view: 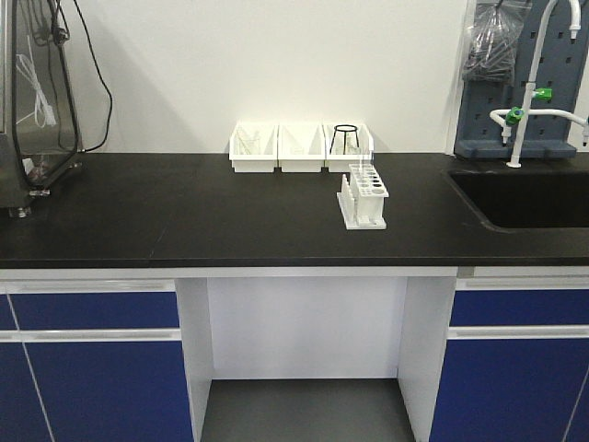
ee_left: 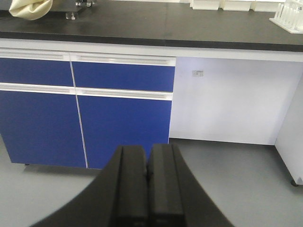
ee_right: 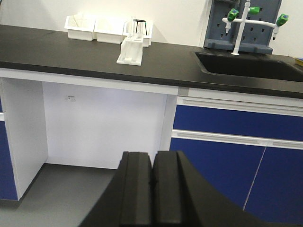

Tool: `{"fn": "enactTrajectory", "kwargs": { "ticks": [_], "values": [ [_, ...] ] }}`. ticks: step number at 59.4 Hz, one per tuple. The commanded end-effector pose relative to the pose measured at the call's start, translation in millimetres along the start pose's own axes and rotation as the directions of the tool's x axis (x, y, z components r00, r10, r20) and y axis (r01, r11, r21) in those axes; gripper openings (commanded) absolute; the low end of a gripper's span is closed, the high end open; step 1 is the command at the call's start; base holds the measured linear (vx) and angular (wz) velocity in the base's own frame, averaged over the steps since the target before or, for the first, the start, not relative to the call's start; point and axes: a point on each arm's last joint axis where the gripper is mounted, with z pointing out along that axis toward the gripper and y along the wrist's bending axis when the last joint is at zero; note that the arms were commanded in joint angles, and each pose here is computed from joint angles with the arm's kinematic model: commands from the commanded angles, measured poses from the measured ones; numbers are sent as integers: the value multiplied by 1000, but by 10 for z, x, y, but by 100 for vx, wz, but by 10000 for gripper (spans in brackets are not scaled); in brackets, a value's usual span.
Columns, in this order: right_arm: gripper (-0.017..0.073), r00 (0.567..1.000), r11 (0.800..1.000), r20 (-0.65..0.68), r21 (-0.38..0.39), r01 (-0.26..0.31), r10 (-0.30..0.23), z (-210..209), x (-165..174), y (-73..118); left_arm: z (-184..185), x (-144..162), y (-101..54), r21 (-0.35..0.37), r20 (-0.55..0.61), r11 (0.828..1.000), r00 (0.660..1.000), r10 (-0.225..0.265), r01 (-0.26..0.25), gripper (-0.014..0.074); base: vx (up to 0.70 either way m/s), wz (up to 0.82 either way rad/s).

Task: Flip and reinsert test tube from rack
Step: 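Drive the base toward the white test tube rack on the bench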

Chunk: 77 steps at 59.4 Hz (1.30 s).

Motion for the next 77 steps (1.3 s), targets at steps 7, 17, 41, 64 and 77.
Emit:
{"fn": "enactTrajectory", "kwargs": {
  "ticks": [7, 17, 41, 64, 77],
  "values": [
    [-12, 996, 1000, 88, 15, 14, -15, -11, -75, -10, -12, -82, -18, 23, 95, 1000, 995, -4, 2, -6, 23, -4],
    [-12, 996, 1000, 88, 15, 14, -15, -11, -75, -10, -12, -82, -18, 23, 95, 1000, 995, -4, 2, -6, 27, -14],
    [-12, 996, 1000, 88, 15, 14, -15, -11, -75, -10, -12, -82, -18, 23, 95, 1000, 995, -4, 2, -6, 35, -3],
    [-11, 996, 1000, 88, 15, 14, -15, -11, -76, -10, -12, -82, -18, 23, 95, 1000, 995, -4, 2, -6, 41, 12],
    [-11, 996, 1000, 88, 15, 14, -15, -11, -76, -10, -12, -82, -18, 23, 95, 1000, 995, -4, 2, -6, 41, 9]
  ]
}}
